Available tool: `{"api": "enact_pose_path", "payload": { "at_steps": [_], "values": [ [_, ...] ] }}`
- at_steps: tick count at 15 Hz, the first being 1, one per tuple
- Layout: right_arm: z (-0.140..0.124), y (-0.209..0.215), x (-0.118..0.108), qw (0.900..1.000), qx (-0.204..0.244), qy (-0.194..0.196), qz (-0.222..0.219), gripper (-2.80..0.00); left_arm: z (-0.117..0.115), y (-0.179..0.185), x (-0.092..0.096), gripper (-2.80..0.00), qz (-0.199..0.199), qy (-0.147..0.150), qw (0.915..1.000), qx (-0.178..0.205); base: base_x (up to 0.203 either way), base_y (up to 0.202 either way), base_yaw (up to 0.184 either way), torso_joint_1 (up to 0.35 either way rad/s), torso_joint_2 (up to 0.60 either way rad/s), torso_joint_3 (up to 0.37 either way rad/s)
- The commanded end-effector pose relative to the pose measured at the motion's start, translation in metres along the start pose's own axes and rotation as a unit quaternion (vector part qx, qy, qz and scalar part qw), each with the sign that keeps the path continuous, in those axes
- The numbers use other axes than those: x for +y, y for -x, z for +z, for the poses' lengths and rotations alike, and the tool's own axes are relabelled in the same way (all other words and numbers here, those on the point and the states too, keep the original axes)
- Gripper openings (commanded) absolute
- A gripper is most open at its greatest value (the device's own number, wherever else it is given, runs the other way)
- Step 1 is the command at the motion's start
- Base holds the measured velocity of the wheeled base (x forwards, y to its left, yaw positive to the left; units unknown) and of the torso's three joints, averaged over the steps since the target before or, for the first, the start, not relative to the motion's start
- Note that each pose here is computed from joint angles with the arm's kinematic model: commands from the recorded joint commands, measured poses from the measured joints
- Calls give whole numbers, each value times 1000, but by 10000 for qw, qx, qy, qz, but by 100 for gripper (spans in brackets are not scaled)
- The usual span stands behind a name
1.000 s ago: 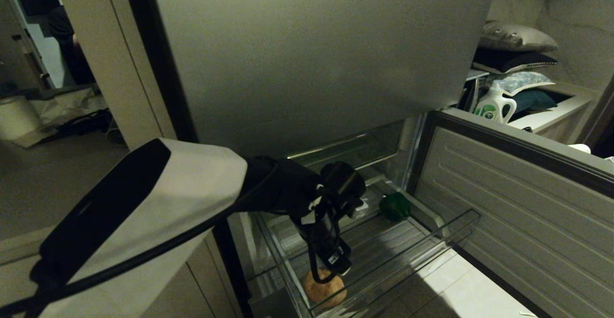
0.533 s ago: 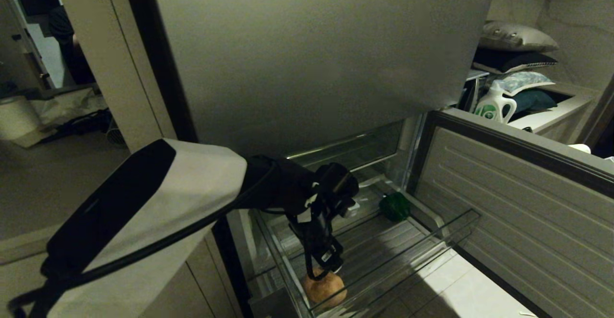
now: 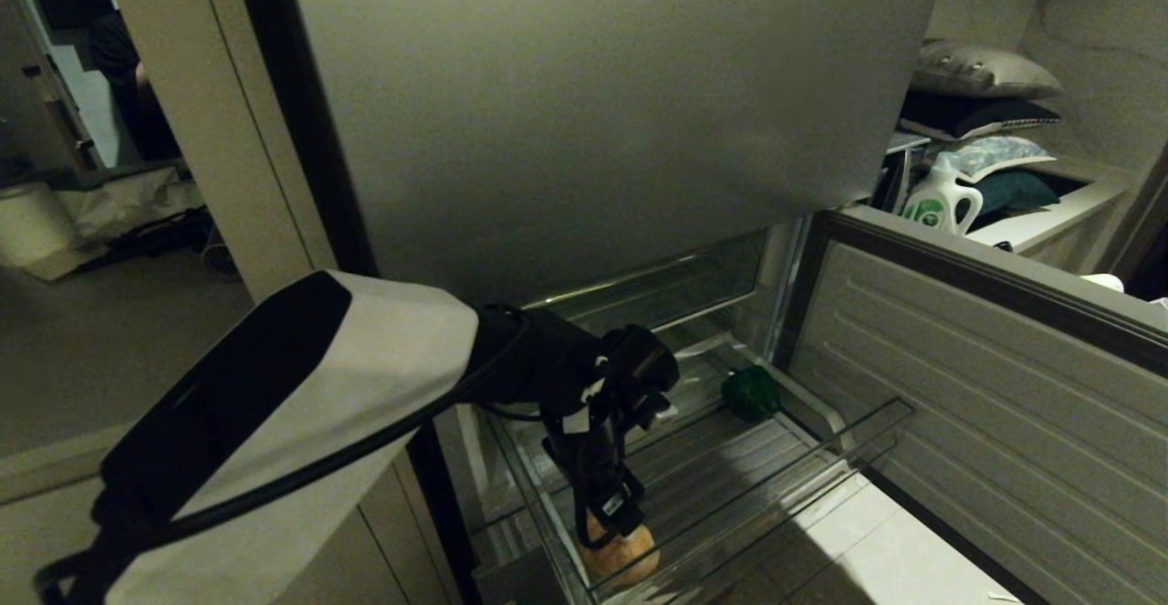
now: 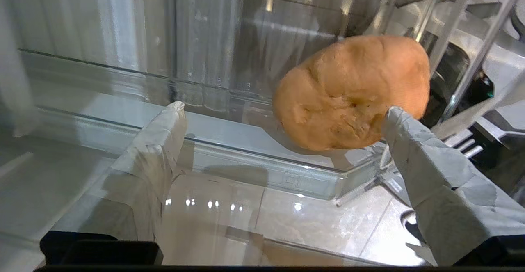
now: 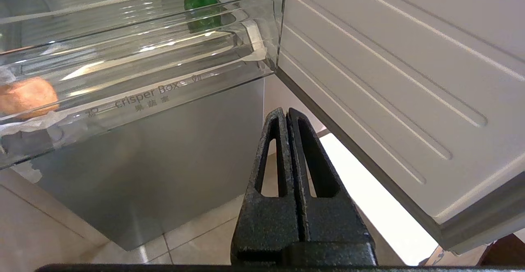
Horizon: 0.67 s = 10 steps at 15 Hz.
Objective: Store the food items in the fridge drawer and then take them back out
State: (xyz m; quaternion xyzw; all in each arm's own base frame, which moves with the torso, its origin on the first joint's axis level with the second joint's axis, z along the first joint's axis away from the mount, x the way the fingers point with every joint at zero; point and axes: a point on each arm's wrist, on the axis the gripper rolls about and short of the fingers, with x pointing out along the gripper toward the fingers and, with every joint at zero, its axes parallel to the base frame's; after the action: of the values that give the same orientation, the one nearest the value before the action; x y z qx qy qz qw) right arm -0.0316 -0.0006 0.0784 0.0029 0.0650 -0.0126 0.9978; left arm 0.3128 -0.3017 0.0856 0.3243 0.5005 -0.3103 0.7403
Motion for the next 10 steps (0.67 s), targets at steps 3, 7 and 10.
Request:
{"api": "enact_pose_path", "payload": {
  "at_steps": [3, 7, 10],
  "values": [
    [0, 0, 0, 10000, 0, 0, 1, -280, -1, -10, -3, 0, -52, -37, 9999, 121, 0, 0, 0, 0, 0, 0],
    [0, 0, 0, 10000, 7, 0, 1, -280, -1, -19, -8, 0, -136, -82, 9997, 180, 0, 0, 0, 0, 0, 0],
    [0, 0, 0, 10000, -1, 8, 1, -280, 0, -17, -8, 0, -147, -79, 9998, 146, 0, 0, 0, 0, 0, 0]
  ]
}}
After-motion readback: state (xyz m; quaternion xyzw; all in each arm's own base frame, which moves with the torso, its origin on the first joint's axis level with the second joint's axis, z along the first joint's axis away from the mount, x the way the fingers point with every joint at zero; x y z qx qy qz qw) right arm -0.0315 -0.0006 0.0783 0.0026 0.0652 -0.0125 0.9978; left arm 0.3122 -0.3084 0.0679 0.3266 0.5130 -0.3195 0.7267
